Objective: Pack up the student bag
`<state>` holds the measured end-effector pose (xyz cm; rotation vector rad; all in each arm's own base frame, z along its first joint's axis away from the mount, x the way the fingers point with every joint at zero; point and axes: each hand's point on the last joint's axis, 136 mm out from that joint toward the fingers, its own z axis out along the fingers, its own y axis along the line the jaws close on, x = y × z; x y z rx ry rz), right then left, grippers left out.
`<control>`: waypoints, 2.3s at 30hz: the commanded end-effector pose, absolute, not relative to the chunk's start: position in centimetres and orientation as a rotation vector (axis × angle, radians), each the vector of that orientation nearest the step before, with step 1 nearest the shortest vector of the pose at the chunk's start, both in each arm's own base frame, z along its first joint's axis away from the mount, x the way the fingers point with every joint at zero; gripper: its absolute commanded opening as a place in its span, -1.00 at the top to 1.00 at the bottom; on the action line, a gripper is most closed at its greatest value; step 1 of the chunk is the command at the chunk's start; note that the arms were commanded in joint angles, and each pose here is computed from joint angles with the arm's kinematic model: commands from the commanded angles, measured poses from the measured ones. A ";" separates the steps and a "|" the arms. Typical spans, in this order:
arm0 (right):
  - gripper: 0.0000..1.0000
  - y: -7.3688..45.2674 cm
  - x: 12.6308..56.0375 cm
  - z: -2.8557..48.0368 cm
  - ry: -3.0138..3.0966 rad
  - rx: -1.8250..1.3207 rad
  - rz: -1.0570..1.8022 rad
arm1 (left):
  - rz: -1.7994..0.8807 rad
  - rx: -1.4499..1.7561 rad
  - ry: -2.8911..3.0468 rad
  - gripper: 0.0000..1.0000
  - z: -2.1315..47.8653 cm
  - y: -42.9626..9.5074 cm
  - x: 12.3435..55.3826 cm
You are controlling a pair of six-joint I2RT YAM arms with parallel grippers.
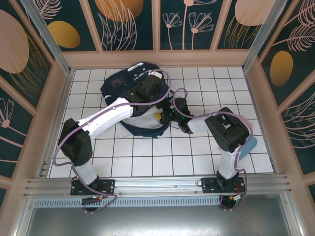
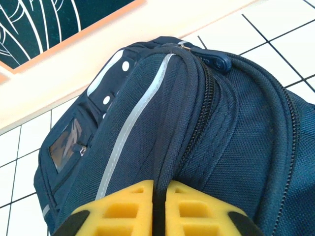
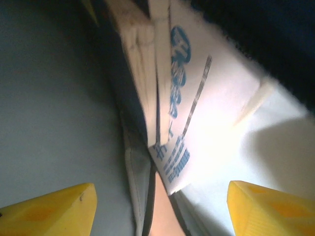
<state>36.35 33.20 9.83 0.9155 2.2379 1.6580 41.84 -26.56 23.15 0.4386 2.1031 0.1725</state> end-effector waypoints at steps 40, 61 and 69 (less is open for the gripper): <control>0.31 33.8 35.6 12.5 2.388 0.488 1.435 | -0.176 -0.366 2.179 -0.97 18.5 -10.9 37.7; 0.96 28.1 40.9 12.6 2.296 0.554 1.185 | -0.284 -0.133 2.314 -0.81 15.6 -13.8 37.1; 0.96 23.0 44.1 15.2 2.213 0.542 1.173 | -0.280 -0.012 2.414 -0.53 11.6 -15.0 37.1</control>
